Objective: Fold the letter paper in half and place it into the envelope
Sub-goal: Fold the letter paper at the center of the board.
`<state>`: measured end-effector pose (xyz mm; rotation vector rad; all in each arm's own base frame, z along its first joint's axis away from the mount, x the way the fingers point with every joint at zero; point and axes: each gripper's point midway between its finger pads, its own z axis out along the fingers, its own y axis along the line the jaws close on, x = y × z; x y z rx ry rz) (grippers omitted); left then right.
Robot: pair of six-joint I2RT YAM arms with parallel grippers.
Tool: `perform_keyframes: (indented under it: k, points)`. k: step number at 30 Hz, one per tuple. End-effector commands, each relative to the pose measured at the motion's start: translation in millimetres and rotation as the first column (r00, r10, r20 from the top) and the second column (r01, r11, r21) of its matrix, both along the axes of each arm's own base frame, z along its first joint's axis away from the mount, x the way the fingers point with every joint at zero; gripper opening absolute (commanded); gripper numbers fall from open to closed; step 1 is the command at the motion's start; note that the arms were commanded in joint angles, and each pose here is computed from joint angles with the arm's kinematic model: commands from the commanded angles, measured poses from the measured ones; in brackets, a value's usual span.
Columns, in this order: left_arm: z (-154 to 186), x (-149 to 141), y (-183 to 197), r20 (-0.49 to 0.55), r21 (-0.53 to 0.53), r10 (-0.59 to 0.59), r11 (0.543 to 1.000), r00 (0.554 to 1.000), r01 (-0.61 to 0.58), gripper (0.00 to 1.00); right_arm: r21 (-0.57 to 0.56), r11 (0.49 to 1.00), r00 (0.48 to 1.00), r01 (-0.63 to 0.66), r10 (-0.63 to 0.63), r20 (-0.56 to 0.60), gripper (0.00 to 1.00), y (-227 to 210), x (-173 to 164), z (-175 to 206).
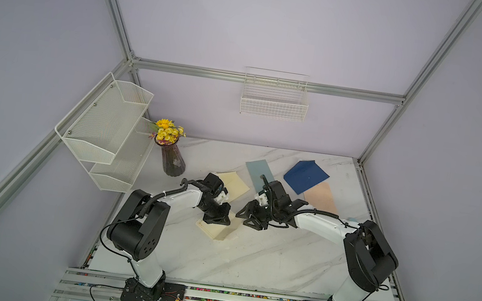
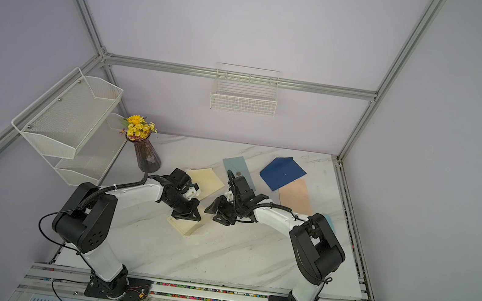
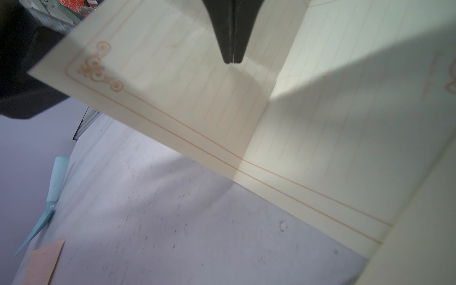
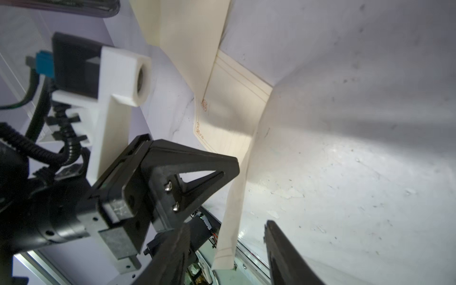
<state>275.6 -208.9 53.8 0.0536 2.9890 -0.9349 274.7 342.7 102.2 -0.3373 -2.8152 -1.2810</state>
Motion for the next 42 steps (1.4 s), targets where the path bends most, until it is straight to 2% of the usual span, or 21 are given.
perform_keyframes:
  k: [1, 7, 8, 12, 16, 20, 23, 30, 37, 42]
  points:
    - [19.8, 7.2, -5.1, 0.061, -0.03, -0.004, 1.0, 0.998, 0.006, 0.0, -0.067, 0.998, 1.0, 0.008, -0.008, -0.001, 0.4, -10.2, -5.1, -8.9]
    - [25.8, 10.8, -1.0, 0.096, 0.003, -0.023, 1.0, 0.995, 0.023, 0.0, -0.12, 0.993, 1.0, 0.004, -0.002, 0.019, 0.02, -21.9, -8.8, -13.0]
    - [26.3, 11.2, 0.3, 0.099, 0.009, -0.025, 1.0, 0.995, 0.024, 0.0, -0.122, 0.993, 1.0, 0.003, 0.0, 0.02, 0.0, -22.7, -9.1, -13.4]
    - [29.4, 15.1, 2.3, 0.121, 0.034, -0.044, 0.999, 0.992, 0.04, 0.01, -0.137, 0.991, 0.999, 0.0, 0.005, 0.037, 0.0, -28.1, -8.0, -12.5]
    - [33.5, 21.1, 5.9, 0.147, 0.074, -0.073, 0.995, 0.986, 0.063, 0.23, -0.131, 0.991, 0.999, 0.002, 0.004, 0.052, 0.0, -46.8, -1.2, -5.5]
    - [34.5, 27.8, 8.0, 0.165, 0.106, -0.099, 0.991, 0.981, 0.082, 0.28, -0.069, 0.998, 1.0, 0.01, -0.008, 0.029, 0.0, -76.7, 12.0, 2.7]
    - [31.5, 31.3, 6.6, 0.163, 0.11, -0.109, 0.99, 0.981, 0.092, 0.27, -0.077, 0.997, 1.0, -0.019, 0.019, 0.004, 0.0, -96.2, 16.0, 3.8]
    - [23.5, 45.2, 0.2, 0.168, 0.105, -0.117, 0.989, 0.979, 0.1, 0.21, -0.107, 0.986, 0.991, -0.128, 0.122, -0.063, 0.0, -111.0, 20.1, -3.1]
    - [22.6, 61.3, -12.5, 0.173, 0.082, -0.128, 0.99, 0.977, 0.115, 0.08, -0.117, 0.969, 0.973, -0.219, 0.208, -0.102, 0.0, -118.8, 14.4, -1.8]
    - [14.4, 57.5, -20.4, 0.153, 0.073, -0.147, 0.988, 0.977, 0.137, 0.0, -0.101, 0.965, 0.967, -0.241, 0.23, -0.107, 0.0, -120.1, 13.4, 0.9]
